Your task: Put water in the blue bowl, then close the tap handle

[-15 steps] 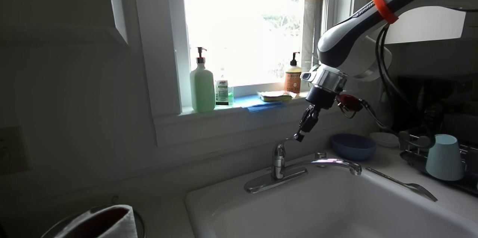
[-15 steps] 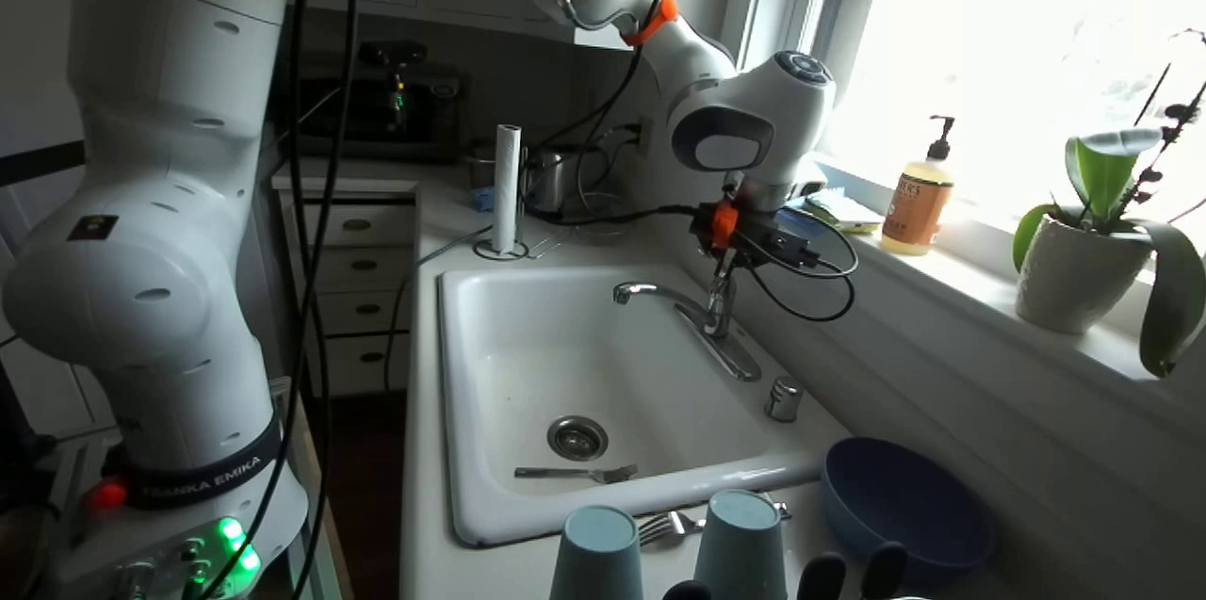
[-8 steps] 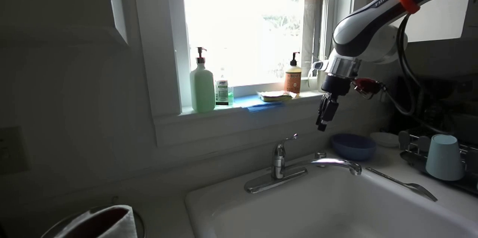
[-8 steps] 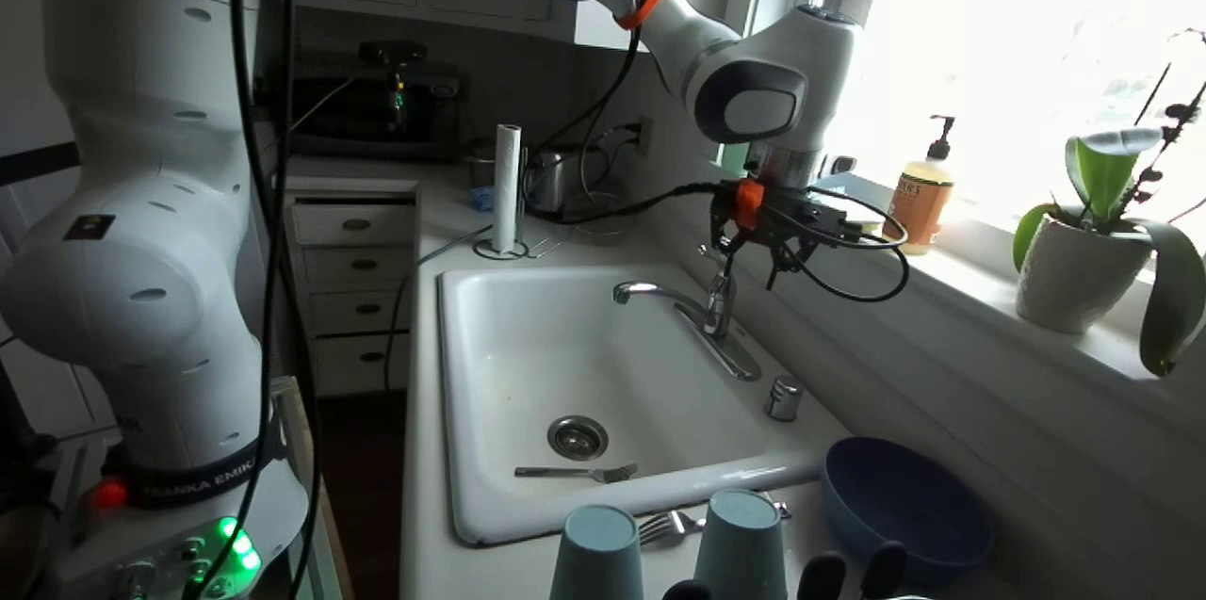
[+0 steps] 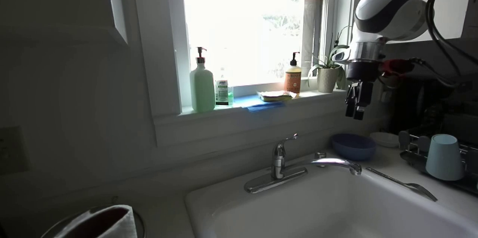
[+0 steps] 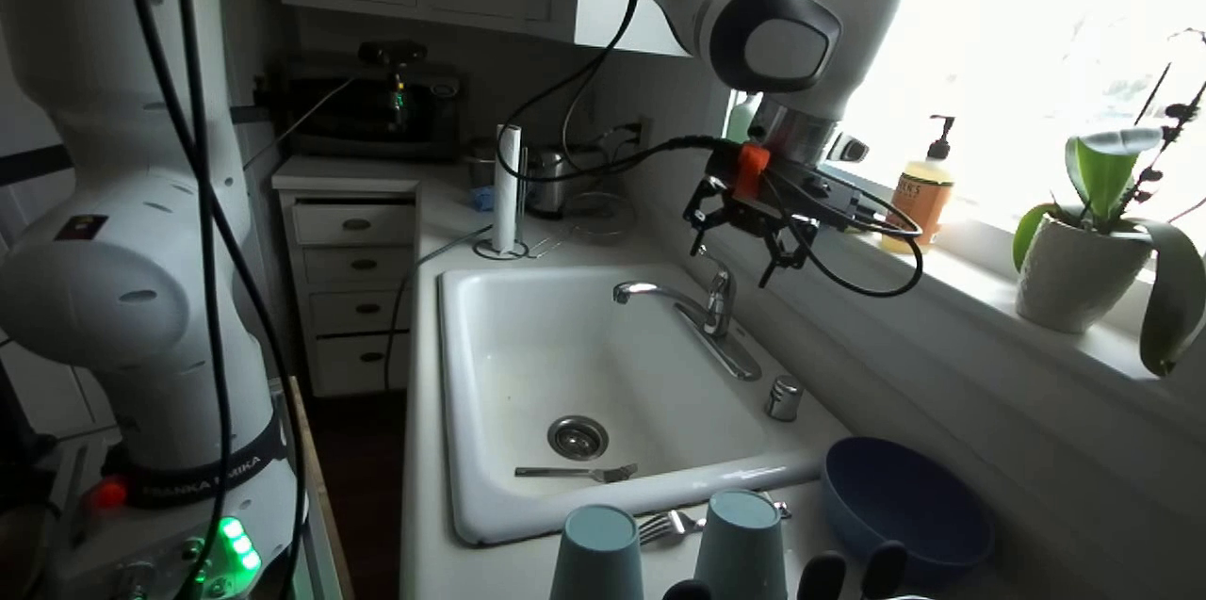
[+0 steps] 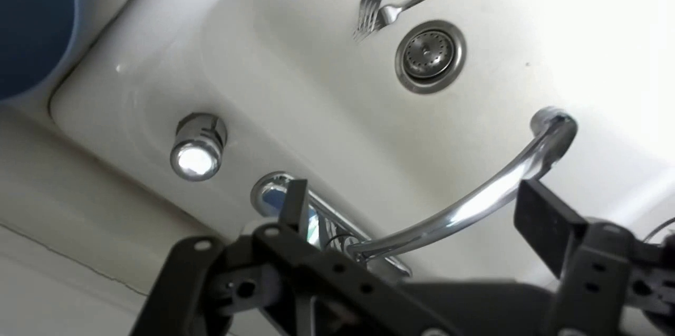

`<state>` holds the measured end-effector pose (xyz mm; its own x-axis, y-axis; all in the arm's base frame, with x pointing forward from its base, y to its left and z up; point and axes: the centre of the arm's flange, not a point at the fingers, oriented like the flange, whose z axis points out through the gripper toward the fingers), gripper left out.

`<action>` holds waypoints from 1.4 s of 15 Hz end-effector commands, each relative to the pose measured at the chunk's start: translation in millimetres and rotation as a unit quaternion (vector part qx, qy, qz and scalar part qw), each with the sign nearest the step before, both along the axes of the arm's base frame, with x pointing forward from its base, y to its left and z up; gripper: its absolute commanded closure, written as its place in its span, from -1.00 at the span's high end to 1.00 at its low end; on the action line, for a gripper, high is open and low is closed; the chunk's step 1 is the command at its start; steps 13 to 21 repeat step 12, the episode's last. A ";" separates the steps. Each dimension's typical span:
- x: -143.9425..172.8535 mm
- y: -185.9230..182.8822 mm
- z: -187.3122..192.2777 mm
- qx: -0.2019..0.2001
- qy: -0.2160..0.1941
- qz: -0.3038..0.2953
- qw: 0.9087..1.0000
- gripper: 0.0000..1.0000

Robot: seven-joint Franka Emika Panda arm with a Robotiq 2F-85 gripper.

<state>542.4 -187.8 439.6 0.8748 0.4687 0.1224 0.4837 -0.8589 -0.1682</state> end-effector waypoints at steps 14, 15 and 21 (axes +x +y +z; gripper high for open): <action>-57.2 -49.6 28.9 0.045 0.050 -0.001 0.998 1.00; -57.2 -49.6 28.9 0.045 0.050 -0.001 0.998 1.00; -57.2 -49.6 28.9 0.045 0.050 -0.001 0.998 1.00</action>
